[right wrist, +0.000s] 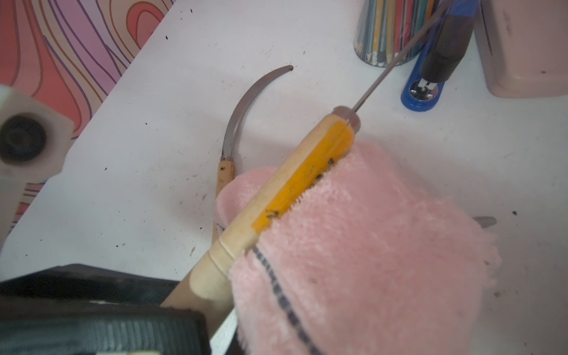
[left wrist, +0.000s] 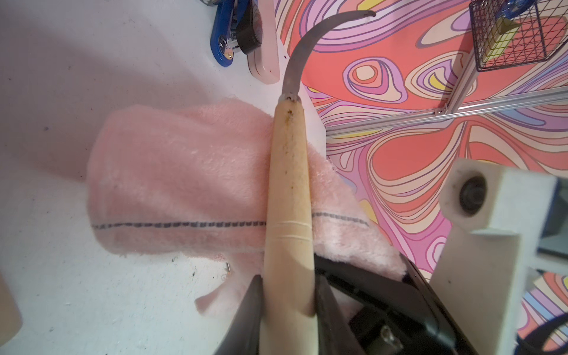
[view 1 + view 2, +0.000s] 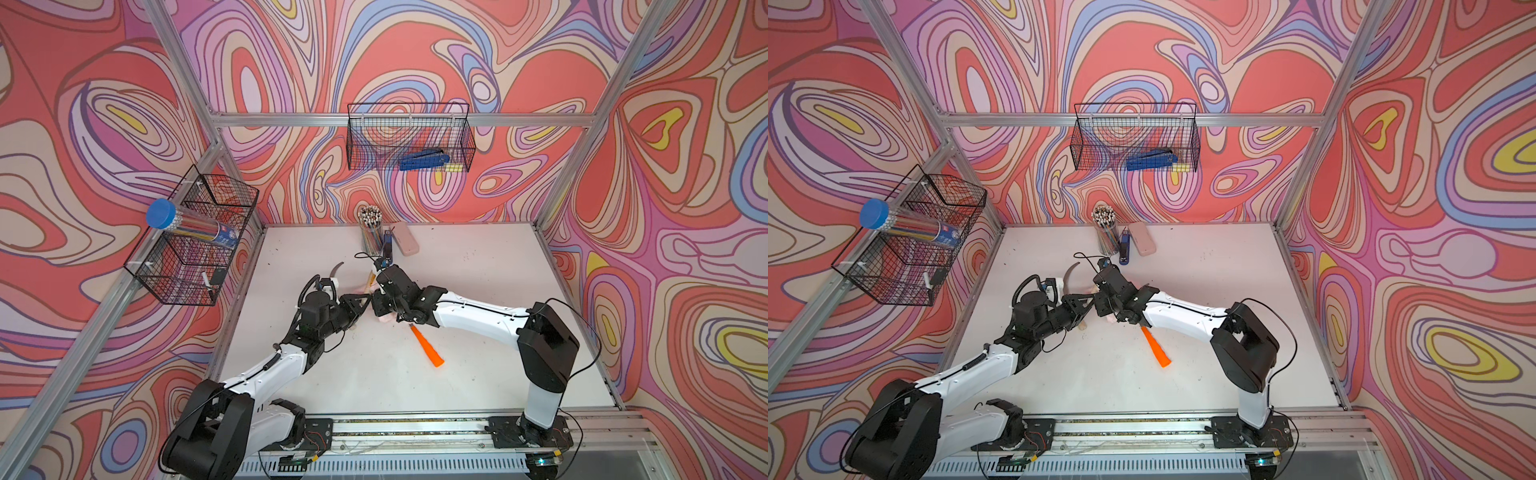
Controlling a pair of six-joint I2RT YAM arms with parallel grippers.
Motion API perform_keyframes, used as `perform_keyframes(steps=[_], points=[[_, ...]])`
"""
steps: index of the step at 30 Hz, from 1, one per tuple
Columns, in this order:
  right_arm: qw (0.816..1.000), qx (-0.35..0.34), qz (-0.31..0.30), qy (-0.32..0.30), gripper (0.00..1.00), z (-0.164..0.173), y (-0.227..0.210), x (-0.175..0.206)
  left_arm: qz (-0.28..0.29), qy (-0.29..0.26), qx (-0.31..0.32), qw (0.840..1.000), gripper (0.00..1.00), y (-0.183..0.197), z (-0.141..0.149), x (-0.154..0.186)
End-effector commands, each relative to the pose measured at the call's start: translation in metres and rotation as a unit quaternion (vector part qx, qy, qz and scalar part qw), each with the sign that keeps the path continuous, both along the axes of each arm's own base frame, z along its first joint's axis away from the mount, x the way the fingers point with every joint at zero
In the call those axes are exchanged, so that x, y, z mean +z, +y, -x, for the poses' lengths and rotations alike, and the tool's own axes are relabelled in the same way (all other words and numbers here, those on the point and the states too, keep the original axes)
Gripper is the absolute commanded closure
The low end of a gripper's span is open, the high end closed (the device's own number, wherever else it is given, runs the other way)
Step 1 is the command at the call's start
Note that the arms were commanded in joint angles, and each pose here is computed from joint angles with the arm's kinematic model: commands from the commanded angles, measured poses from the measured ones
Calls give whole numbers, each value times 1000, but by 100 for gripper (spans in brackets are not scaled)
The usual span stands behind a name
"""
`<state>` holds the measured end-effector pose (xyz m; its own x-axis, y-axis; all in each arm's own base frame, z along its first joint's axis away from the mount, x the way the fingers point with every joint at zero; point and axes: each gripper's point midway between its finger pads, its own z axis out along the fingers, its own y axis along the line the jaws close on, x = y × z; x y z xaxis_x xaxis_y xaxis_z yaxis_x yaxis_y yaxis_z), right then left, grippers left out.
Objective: Wipe small sickles with rags
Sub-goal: Wipe the small sickle.
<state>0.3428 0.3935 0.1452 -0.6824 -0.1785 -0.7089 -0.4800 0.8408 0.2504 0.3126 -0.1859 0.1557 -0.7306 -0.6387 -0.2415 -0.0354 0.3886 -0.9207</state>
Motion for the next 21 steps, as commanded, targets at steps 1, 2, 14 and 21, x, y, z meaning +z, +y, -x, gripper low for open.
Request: perform_keyframes(steps=[1, 2, 14, 21], points=[[998, -22, -50, 6, 100, -20, -15, 14, 24, -44, -61, 997, 100, -22, 9, 26], [998, -35, -48, 8, 100, -29, -26, 11, 22, -43, -62, 997, 100, -22, 9, 26], [999, -36, -36, -2, 100, -48, -44, 4, 31, -41, -72, 996, 100, -26, 8, 28], [998, 34, -44, -17, 100, -12, 5, 10, 22, -38, -72, 996, 100, -26, 6, 26]])
